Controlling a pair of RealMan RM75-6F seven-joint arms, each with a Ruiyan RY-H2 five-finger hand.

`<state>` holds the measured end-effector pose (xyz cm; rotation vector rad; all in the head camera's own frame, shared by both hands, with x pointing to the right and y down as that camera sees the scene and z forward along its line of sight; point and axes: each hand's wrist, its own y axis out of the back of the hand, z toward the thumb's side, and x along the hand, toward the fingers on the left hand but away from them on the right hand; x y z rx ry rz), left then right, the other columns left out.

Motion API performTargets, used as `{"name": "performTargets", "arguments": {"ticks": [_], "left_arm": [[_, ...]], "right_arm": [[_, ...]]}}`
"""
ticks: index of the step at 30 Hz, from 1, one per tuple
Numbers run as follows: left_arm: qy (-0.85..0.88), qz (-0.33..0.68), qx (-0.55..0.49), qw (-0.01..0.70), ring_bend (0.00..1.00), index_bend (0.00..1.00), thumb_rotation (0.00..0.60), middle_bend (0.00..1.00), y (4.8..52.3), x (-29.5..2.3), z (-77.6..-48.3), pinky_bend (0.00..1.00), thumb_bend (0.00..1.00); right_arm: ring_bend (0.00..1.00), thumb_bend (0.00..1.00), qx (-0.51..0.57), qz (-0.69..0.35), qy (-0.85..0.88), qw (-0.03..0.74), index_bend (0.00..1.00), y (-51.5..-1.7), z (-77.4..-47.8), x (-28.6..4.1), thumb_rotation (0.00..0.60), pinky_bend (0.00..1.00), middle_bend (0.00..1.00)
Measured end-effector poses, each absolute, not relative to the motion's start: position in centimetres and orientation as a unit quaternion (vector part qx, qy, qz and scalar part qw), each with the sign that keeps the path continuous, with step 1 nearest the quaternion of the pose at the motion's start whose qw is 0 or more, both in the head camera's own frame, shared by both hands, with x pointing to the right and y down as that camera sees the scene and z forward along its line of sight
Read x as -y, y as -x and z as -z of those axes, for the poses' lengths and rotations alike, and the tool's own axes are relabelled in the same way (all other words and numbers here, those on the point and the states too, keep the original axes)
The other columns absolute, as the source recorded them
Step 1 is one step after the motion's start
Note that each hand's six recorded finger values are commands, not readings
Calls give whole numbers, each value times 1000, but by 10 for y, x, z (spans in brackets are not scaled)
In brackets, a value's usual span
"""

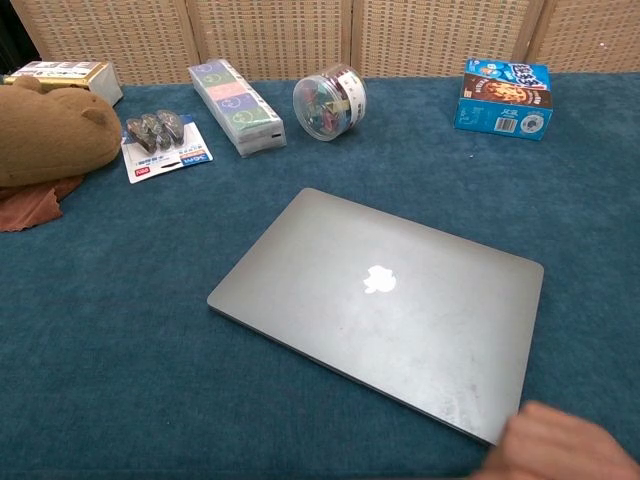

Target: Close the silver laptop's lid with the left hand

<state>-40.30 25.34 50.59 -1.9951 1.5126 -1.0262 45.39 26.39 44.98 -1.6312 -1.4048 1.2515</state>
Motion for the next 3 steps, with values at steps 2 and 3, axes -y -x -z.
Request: {"name": "performTargets", "arguments": {"ticks": [2,3], "left_arm": [[721,368,-546,217,104,227,600,56,402,-253,-505,108,122],[722,367,-545,217,104,227,600,56,401,-254,-504,108,122]], "right_arm": [[0,192,535,-476,621,320,0,-454,-450,-264,600,0,0],[0,192,535,-476,620,320,0,-454,-450,-264,600,0,0]]}}
